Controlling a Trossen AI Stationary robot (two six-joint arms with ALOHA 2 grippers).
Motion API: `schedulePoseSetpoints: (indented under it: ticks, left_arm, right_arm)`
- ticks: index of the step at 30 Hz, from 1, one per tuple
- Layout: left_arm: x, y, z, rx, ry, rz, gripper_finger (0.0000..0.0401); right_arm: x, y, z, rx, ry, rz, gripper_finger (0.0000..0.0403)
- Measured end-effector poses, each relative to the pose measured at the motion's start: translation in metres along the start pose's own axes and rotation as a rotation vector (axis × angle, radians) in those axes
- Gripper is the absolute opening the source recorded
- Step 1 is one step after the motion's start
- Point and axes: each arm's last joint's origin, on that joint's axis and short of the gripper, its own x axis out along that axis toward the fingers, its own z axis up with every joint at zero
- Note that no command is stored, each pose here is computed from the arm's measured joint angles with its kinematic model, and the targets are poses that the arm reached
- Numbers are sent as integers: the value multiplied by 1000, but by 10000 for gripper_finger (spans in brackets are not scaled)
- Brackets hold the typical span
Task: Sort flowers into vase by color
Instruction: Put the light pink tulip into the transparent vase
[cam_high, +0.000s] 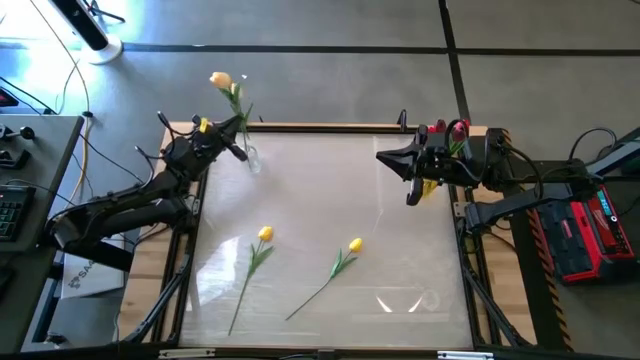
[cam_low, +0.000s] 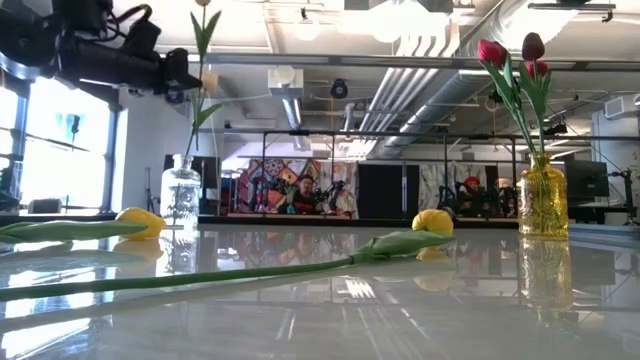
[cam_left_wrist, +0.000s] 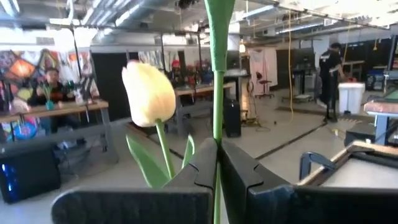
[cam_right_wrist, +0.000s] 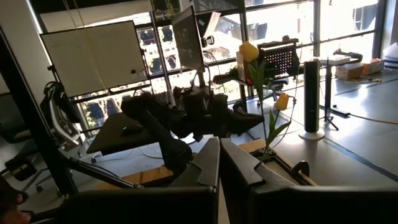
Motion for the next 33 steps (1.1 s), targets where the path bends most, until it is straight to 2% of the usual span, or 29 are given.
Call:
schedulePoseSetpoints:
  ticks: [6, 16, 22, 33]
  left_arm:
    - [-11, 1, -6, -43, 129, -14, 0]
    - [-23, 2, 12, -66, 40, -28, 0]
    - [-25, 1, 9, -74, 96, -58, 0]
    - [-32, 4, 13, -51, 180, -45, 0]
  right_arm:
    - [0, 0, 0, 0, 0, 0, 0]
    - [0, 0, 0, 0, 0, 0, 0]
    - [0, 0, 0, 0, 0, 0, 0]
    - [0, 0, 0, 0, 0, 0, 0]
